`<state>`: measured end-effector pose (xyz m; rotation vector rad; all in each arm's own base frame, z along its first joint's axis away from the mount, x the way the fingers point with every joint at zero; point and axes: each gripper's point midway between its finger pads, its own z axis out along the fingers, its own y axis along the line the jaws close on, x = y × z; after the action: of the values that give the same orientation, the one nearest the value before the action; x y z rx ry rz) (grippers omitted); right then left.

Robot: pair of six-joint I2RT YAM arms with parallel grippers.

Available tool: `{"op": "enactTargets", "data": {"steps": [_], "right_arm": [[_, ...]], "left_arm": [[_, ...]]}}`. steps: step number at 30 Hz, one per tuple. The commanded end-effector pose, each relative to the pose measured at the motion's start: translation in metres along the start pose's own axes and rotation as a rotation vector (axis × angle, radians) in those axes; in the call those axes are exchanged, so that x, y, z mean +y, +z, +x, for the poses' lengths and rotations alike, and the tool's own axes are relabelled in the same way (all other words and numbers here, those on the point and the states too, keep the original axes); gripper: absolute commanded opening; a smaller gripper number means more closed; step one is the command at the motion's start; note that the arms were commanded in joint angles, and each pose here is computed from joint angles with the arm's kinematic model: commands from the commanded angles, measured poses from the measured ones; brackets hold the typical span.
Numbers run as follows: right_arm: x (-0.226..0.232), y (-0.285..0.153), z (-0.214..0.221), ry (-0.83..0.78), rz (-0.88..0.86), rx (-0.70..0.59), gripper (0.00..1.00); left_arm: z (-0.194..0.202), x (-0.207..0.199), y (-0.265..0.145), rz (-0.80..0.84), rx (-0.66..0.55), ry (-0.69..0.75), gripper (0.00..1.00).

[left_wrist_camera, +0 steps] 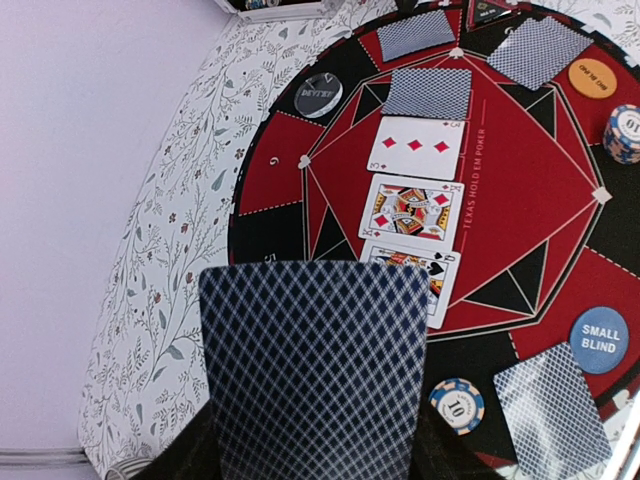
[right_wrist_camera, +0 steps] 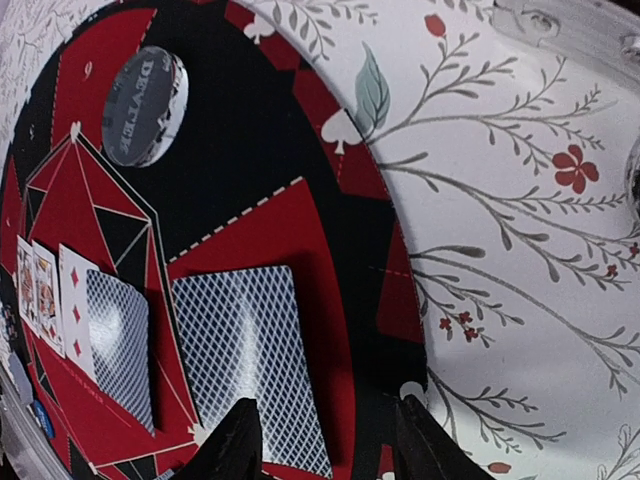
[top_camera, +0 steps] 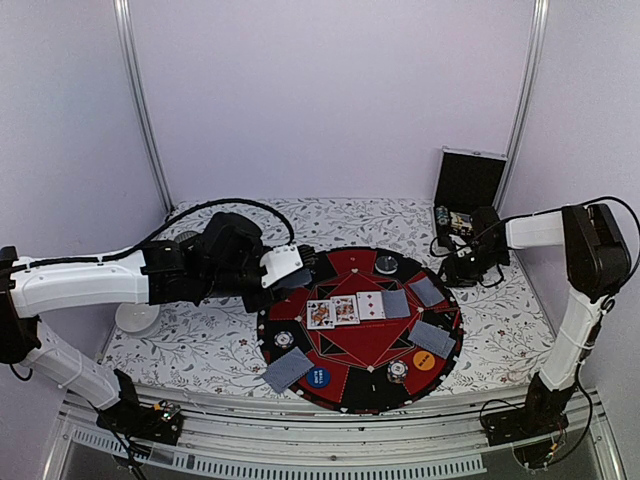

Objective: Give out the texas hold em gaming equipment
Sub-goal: Adjust the poker card in the community card area.

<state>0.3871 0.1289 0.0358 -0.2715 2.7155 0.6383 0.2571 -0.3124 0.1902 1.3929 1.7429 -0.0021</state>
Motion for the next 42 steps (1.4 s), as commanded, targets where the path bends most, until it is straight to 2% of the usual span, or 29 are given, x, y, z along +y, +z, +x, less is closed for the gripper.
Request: {"op": "enactTargets", "data": {"steps": [1,13,16,18,21,30,36,42], "right_arm": [[0.000,0.007,0.001,-0.032,-0.004,0.032,0.43],[0.011,0.032,0.012,-0.048,-0.045,0.103,0.27],[0.011,0.031,0.011,-0.038,-0.040,0.101,0.20],[0.013,0.030,0.013,-0.027,-0.049,0.105,0.10],[0.019,0.027,0.017,-0.008,-0.080,0.108,0.04],[0.042,-0.001,-0.004,0.028,-0.143,0.008,0.03],[0.039,-0.006,0.000,0.062,-0.115,-0.021,0.02],[0.047,-0.008,0.004,0.116,-0.168,-0.071,0.02]], "left_arm": [[-0.005,-0.004,-0.001,0.003,-0.017,0.009,0.53],[-0.003,-0.005,0.000,0.003,-0.012,0.014,0.53],[-0.003,-0.004,-0.001,0.000,-0.013,0.013,0.53],[-0.003,-0.005,-0.001,0.002,-0.012,0.015,0.53],[-0.003,-0.004,-0.001,-0.001,-0.011,0.015,0.53],[-0.002,-0.004,-0.001,-0.005,-0.008,0.019,0.53],[-0.002,-0.004,-0.002,-0.006,-0.010,0.019,0.53],[-0.002,-0.004,-0.002,-0.008,-0.009,0.020,0.53]]}}
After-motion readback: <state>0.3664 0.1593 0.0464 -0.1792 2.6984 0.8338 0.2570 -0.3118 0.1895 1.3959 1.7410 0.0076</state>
